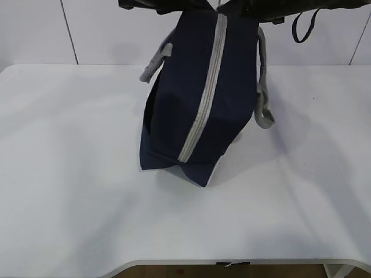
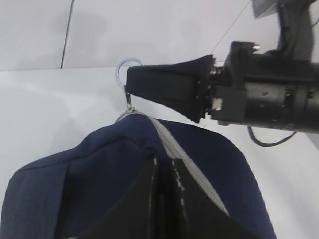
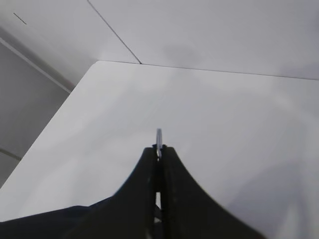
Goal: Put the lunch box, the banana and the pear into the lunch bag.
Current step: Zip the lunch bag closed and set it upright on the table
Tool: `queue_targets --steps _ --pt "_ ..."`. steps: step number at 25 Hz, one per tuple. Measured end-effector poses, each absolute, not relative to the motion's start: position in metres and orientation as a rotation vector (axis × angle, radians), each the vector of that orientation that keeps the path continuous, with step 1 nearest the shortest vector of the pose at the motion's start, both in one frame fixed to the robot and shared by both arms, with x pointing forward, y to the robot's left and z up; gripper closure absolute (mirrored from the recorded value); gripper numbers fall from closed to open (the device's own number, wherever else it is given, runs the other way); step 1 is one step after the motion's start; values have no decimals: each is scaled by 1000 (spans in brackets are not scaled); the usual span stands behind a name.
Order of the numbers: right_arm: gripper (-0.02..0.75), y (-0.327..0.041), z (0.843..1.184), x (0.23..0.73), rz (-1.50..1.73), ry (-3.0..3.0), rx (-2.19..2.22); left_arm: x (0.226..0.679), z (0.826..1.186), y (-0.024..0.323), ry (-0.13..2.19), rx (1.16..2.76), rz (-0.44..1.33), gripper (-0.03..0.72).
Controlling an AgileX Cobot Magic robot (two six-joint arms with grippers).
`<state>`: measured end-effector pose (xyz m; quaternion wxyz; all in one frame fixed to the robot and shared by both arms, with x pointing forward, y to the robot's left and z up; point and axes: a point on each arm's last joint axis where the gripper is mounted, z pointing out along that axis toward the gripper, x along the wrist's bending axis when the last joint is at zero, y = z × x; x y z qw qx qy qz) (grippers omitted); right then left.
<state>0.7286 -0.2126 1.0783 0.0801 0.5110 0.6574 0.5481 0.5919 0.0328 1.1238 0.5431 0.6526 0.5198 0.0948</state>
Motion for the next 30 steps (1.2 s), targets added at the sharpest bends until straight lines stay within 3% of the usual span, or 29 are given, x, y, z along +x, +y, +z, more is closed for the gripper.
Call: queue_targets --steps 8,20,23,28,30 --pt "731 -211 1079 727 1659 1982 1535 575 1148 38 1186 1560 228 676" --pt "720 -209 1083 724 1722 2026 1510 573 1149 39 1185 1575 226 676" --pt "646 -207 1095 722 1746 2057 1437 572 1149 39 1188 1574 220 676" --pt "405 -204 1124 719 1777 2076 1298 576 1140 35 1210 1580 196 676" --pt "346 -204 1133 717 1756 2103 1238 578 1135 33 1220 1588 190 676"
